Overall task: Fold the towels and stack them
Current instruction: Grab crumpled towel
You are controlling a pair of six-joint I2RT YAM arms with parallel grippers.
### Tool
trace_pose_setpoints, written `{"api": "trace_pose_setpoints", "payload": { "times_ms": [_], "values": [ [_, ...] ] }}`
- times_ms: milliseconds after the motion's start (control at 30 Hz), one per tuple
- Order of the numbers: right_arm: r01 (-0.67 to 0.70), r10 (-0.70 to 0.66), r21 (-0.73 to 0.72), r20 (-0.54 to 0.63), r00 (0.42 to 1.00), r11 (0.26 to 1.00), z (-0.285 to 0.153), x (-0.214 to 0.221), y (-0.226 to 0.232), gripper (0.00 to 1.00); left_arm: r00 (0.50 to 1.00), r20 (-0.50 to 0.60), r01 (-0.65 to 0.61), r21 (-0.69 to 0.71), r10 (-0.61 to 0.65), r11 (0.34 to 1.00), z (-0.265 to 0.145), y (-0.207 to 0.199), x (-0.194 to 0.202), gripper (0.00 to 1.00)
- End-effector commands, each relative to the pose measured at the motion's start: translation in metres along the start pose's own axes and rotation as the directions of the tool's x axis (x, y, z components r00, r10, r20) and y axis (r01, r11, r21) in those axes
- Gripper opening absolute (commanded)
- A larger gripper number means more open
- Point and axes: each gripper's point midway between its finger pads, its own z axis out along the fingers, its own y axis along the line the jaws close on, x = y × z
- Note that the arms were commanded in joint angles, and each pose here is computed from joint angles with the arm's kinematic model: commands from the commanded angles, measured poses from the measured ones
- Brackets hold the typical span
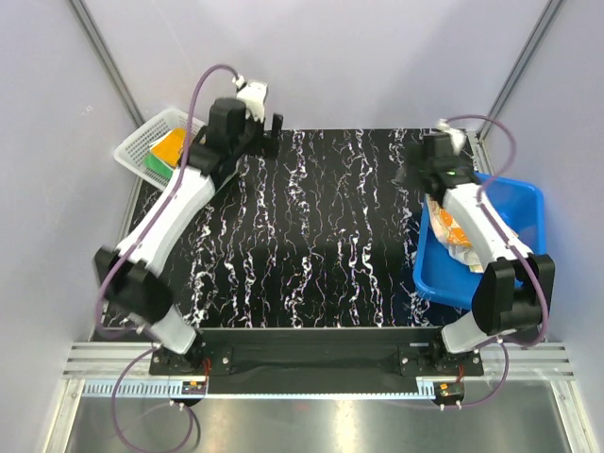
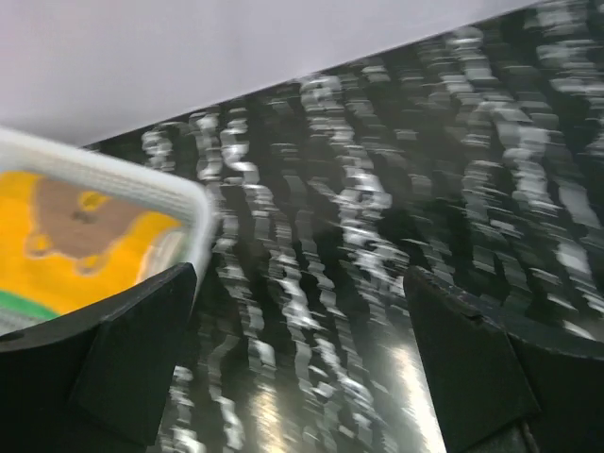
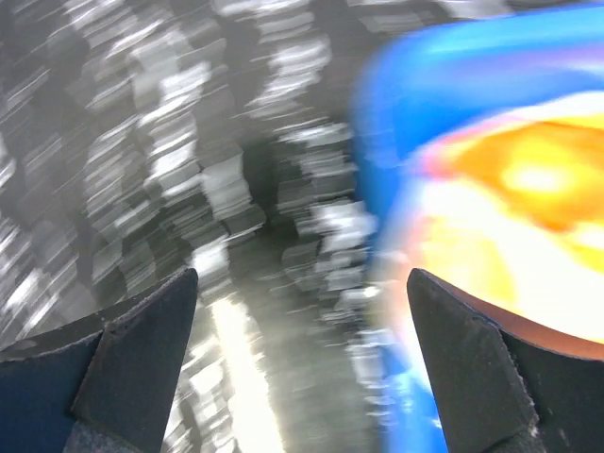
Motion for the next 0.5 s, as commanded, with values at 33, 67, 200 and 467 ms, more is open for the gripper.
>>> {"api": "trace_pose_setpoints", "payload": {
  "times_ms": [33,67,200,467],
  "values": [
    [-0.151,0.162,0.296,-0.014,0.987,0.943,-0.019,-0.002,-0.118,1.00,0.996,0.017,0.083,0.095,-0.085,0.992,-0.043,-0.042,0.031,0.99],
    [-0.208,0.221,0.315,-0.006,0.975,0.926,-0.021,-0.002,-0.143,1.00,0.997,-0.013,0.073,0.084,-0.072,0.994,-0.048,-0.042,0.045,0.99],
    [-0.287,0.297,0.281,0.006,0.955,0.916,-0.024,0.012,-0.171,0.99,0.982,-0.181,0.080,0.182,-0.046,0.980,-0.073,-0.057,0.096,0.99],
    [-0.344,0.386,0.291,-0.103,0.917,0.893,0.012,0.052,-0.192,0.92,0.988,-0.136,0.101,0.250,-0.069,0.963,-0.107,-0.063,0.096,0.99]
  ]
}}
